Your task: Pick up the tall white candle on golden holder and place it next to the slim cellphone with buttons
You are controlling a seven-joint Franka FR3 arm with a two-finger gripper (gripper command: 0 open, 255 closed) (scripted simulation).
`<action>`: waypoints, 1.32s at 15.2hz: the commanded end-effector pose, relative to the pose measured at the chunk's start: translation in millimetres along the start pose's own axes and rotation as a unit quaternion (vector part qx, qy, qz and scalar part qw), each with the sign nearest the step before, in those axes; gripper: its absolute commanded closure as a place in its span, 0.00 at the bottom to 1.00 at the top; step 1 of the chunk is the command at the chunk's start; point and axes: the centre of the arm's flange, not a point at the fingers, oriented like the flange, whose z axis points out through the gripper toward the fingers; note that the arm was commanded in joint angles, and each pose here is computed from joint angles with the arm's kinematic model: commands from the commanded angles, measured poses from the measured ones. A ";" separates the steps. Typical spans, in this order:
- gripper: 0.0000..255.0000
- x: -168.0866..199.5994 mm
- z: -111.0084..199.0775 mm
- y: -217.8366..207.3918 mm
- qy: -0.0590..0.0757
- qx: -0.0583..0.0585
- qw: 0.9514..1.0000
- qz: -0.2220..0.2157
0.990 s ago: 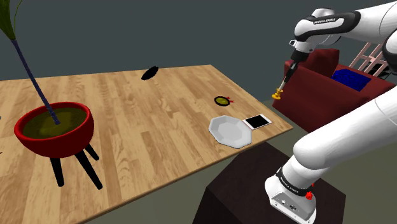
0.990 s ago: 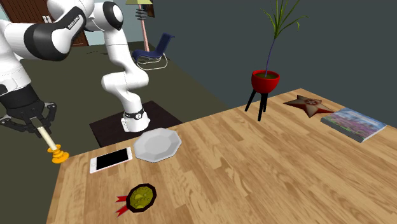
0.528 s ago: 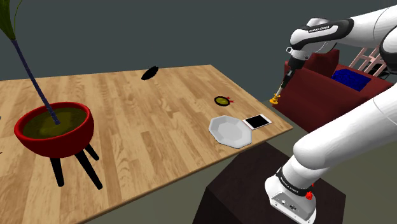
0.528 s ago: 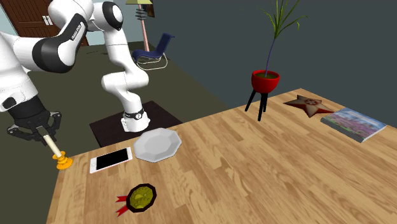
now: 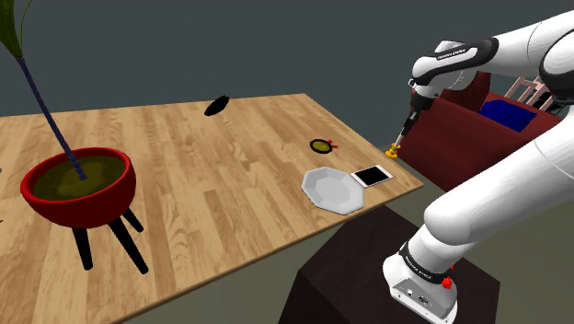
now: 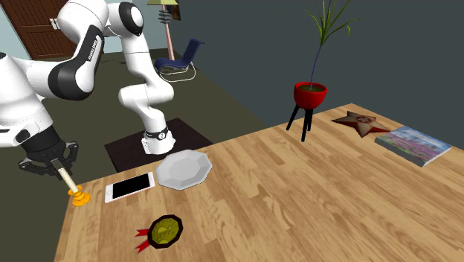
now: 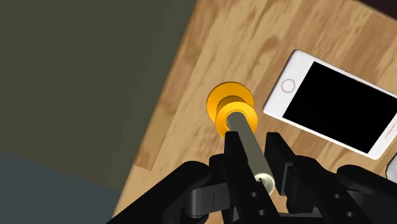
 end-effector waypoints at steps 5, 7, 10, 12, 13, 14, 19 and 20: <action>1.00 -0.8 32.1 0.7 0.000 0.000 1.000 0.000; 1.00 -0.8 41.8 0.7 0.000 0.000 1.000 0.000; 1.00 -0.8 41.8 0.7 0.000 0.000 1.000 0.000; 1.00 -0.8 41.8 0.7 0.000 0.000 1.000 0.000; 1.00 -0.8 41.8 0.7 0.000 0.000 1.000 0.000; 1.00 -0.8 41.8 0.7 0.000 0.000 1.000 0.000; 0.00 -0.8 41.8 0.7 0.000 0.000 1.000 0.000; 0.00 -0.8 41.8 0.7 0.000 0.000 1.000 0.000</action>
